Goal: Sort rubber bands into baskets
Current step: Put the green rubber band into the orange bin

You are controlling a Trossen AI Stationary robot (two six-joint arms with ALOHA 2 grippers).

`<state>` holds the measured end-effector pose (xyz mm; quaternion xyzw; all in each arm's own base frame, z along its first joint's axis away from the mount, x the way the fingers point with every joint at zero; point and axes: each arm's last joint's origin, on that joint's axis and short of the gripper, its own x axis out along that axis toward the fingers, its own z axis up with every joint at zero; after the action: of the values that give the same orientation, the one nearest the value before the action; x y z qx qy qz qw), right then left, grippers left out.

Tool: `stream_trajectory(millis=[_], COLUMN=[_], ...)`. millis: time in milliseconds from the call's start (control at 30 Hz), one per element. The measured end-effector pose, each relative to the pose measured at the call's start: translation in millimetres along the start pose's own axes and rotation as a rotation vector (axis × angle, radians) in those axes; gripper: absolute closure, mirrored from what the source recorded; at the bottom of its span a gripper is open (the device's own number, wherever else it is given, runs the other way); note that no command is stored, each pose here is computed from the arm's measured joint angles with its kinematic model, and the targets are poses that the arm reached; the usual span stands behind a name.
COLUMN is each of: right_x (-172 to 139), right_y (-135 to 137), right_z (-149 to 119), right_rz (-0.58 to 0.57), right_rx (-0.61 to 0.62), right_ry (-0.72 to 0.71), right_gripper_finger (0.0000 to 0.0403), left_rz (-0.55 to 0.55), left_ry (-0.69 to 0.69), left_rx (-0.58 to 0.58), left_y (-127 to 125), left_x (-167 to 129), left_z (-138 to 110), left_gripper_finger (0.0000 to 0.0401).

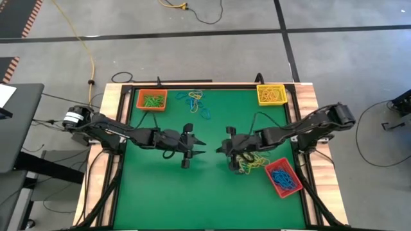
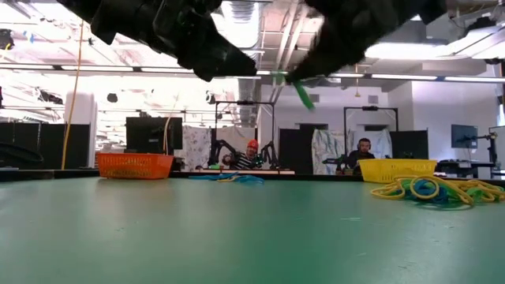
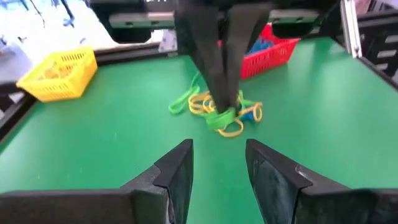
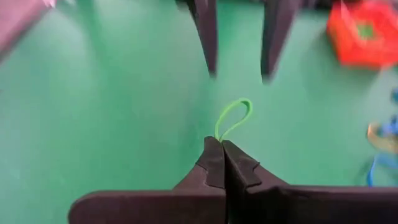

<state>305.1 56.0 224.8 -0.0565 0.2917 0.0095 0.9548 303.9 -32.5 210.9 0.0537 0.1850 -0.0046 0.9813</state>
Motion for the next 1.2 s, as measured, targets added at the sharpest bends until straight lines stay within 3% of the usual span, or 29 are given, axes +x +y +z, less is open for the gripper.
stream_trajectory(millis=[367, 500, 1200], right_x=[-25, -26, -28], right_y=[5, 5, 2], right_z=[33, 39, 48], right_rz=[0.007, -0.009, -0.042], right_rx=[-0.093, -0.119, -0.154], right_ry=[-0.299, -0.366, -0.466], right_gripper_finger=[0.0391, 0.0391, 0.0392], left_rz=[-0.004, -0.062, -0.115], left_ry=[-0.145, -0.23, -0.318], left_rx=[0.005, 0.002, -0.041], left_y=[1, -1, -2], left_x=[-1, -3, -5], left_z=[14, 22, 30], left_gripper_finger=[0.0263, 0.0263, 0.0263])
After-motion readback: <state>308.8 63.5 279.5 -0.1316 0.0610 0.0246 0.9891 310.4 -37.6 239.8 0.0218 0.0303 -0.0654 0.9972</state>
